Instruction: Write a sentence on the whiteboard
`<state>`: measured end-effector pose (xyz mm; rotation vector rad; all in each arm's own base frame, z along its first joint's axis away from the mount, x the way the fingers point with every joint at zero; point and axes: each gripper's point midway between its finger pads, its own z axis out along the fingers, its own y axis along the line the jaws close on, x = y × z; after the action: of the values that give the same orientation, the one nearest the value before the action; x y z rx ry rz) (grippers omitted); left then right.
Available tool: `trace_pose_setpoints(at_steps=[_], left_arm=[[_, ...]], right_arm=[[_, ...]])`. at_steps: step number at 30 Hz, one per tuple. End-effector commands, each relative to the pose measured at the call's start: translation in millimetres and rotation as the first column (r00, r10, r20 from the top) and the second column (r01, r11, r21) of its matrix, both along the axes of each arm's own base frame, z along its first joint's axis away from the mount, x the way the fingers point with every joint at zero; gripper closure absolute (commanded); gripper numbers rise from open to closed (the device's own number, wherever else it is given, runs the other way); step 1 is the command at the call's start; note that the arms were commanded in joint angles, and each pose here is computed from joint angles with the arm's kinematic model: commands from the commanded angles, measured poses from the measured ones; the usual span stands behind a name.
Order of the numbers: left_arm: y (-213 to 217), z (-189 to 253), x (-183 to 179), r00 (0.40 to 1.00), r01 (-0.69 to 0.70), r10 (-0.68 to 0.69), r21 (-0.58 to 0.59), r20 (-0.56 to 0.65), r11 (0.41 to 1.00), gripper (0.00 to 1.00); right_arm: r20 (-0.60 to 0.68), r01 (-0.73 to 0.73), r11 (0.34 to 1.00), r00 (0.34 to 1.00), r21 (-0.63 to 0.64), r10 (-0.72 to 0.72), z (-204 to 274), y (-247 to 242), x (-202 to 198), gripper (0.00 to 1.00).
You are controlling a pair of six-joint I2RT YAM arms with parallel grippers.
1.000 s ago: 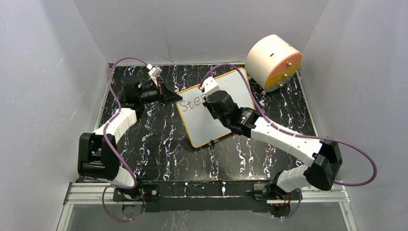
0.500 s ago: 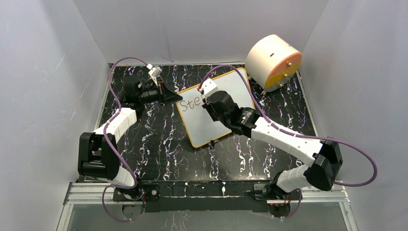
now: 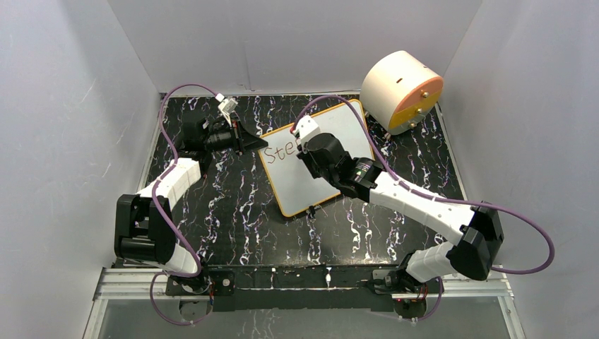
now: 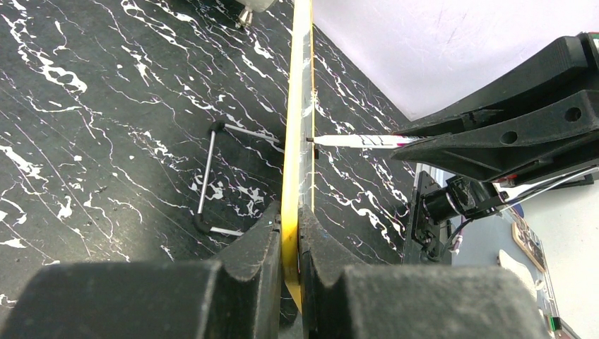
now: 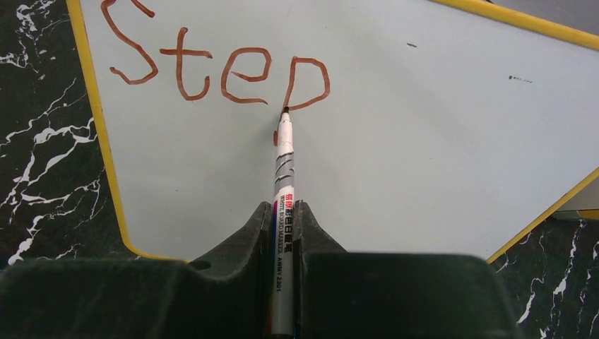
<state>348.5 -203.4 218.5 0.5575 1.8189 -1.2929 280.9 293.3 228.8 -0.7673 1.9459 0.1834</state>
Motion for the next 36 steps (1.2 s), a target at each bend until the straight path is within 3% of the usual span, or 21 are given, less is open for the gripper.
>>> trace_pose_setpoints(at_steps=[1,17,36], left_arm=[[-9.6,-48.3,-15.5,0.989,0.027,-0.017,0.070,-0.146,0.997,1.00],[-8.6,-51.6,-13.6,0.988,0.020,-0.007,0.083,-0.157,0.996,1.00],[-8.8,-52.8,-13.6,0.986,0.024,-0.010,0.082,-0.168,0.996,1.00]], right_arm=[[0.059,0.046,0.997,0.997,0.064,-0.049,21.7,-12.3,2.8,1.00],[0.087,0.147,0.987,0.984,0.069,-0.153,27.4,-59.9,12.9,1.00],[0.156,0.165,0.981,0.971,0.106,-0.180,54.6,-64.0,37.7,1.00]])
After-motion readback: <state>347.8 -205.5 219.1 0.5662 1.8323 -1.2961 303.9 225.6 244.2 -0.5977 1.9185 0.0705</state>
